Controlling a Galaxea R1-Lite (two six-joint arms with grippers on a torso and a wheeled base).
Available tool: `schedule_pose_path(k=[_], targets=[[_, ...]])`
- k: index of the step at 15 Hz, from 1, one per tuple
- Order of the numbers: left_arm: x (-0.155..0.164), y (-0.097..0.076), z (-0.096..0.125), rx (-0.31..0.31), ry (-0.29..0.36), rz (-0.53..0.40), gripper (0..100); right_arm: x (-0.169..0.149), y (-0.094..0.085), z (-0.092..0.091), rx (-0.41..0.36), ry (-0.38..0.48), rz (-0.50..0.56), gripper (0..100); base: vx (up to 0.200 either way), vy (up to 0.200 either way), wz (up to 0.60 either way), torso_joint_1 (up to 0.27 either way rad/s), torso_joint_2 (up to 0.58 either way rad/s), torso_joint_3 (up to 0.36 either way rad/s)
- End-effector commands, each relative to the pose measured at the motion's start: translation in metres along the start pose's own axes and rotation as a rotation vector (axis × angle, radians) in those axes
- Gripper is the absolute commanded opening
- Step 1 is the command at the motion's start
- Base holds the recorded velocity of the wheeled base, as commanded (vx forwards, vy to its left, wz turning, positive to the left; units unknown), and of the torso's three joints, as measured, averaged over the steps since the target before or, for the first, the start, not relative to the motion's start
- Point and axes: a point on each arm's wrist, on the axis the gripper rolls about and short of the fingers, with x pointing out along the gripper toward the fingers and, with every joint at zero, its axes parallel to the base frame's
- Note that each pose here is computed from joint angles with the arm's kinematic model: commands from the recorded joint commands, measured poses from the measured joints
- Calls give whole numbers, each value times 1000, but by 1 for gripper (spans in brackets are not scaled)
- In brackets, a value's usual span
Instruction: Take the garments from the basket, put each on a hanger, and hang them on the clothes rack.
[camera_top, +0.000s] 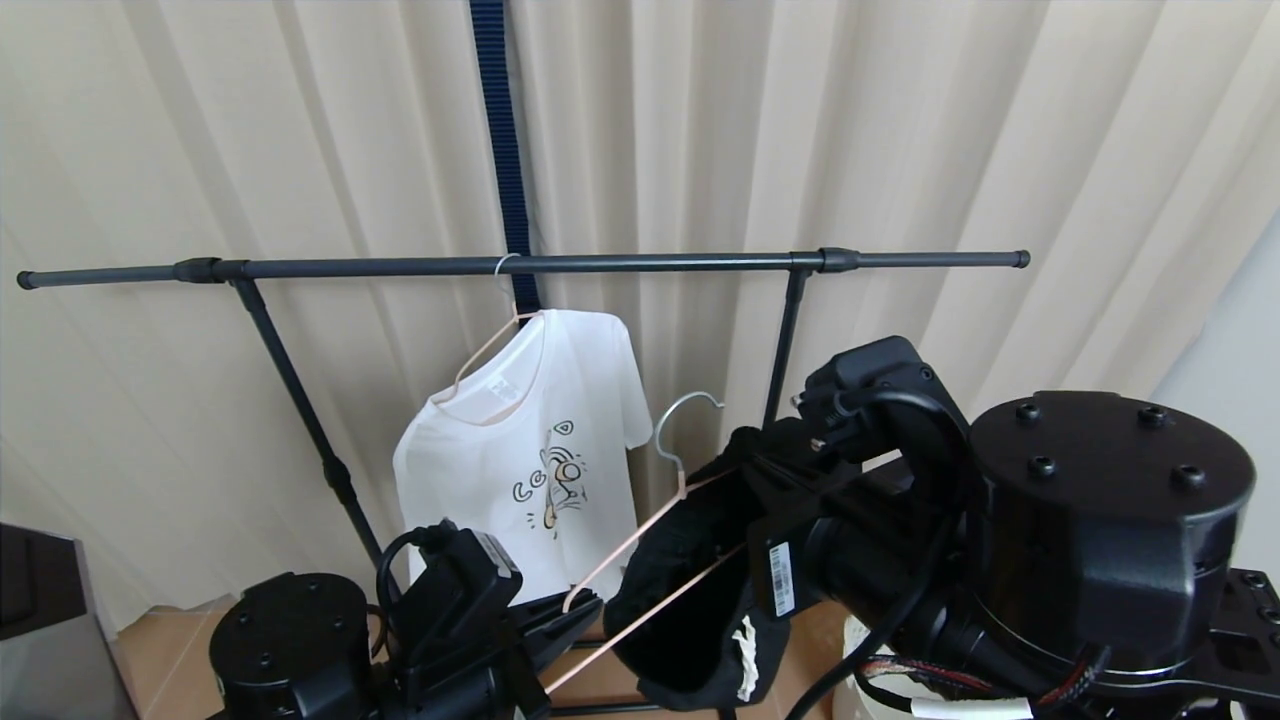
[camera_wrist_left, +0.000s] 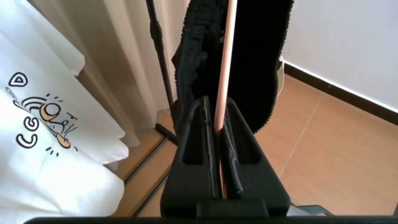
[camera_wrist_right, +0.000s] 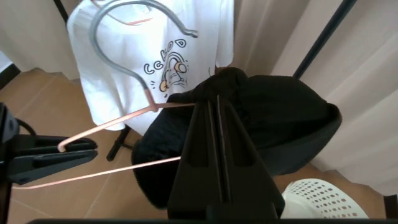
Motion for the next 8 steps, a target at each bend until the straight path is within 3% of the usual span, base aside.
schedule_pose_path(k=[1, 8], targets=[[-3, 0, 5, -3, -24, 2, 0, 1, 3, 0, 14, 0, 8, 0, 0, 0, 0, 0, 0, 0], [-9, -3, 14, -17, -69, -9, 0, 0, 3, 3, 43, -14, 12, 0, 0, 0, 0, 0, 0, 0]])
